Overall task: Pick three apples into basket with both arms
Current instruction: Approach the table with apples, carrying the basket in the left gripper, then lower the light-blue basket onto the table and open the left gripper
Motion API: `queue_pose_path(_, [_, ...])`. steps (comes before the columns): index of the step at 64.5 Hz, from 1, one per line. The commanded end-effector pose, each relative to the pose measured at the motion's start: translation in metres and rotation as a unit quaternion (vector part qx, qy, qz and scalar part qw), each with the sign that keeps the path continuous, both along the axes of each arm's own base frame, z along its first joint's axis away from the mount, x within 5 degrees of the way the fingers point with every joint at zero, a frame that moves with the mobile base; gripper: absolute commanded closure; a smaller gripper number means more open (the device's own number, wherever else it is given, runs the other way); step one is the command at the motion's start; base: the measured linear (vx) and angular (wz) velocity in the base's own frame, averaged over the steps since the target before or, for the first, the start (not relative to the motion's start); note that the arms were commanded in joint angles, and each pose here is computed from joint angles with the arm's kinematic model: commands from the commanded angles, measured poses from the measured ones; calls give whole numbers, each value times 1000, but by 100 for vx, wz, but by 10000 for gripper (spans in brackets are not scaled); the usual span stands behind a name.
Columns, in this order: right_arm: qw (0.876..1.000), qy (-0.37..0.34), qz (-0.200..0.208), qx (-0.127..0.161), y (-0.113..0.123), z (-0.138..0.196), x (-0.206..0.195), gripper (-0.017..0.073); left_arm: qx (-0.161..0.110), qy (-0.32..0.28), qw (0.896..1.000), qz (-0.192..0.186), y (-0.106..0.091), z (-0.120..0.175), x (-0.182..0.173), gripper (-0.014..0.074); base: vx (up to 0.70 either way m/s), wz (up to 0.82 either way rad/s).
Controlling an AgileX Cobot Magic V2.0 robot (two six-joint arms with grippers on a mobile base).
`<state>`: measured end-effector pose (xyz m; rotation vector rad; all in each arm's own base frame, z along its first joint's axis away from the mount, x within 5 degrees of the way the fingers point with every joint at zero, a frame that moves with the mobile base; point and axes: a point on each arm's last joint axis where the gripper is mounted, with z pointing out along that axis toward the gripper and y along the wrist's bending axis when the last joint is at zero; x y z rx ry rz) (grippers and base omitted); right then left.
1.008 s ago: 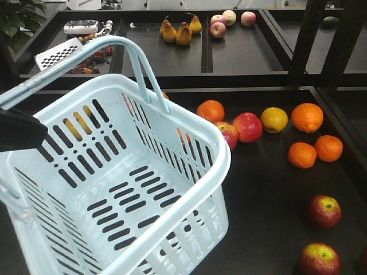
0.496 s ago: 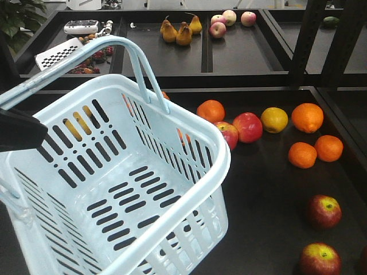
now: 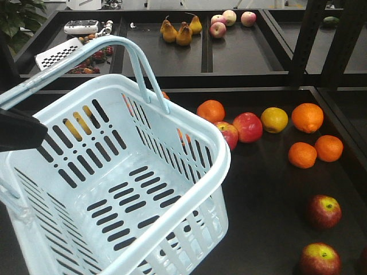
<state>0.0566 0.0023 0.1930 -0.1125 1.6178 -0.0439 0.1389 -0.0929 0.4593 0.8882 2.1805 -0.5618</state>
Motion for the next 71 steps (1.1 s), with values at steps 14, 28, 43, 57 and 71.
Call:
queue_pose_path(14, [999,-39,0,-1,0,3,0,564,-42,-36,998,2,-1,16,-5,600,0,0])
queue_pose_path(28, [999,-39,0,-1,0,3,0,564,-39,-31,999,-1,-1,15,-6,600,0,0])
queue_pose_path(43, [999,-39,0,-1,0,3,0,564,-42,-10,999,1,-12,5,20,600,0,0])
queue_pose_path(57, [999,-39,0,-1,0,3,0,564,-41,-36,994,-98,-40,-17,66,600,0,0])
queue_pose_path(71, [999,-39,0,-1,0,3,0,564,-26,-58,984,-168,-68,-59,123,600,0,0])
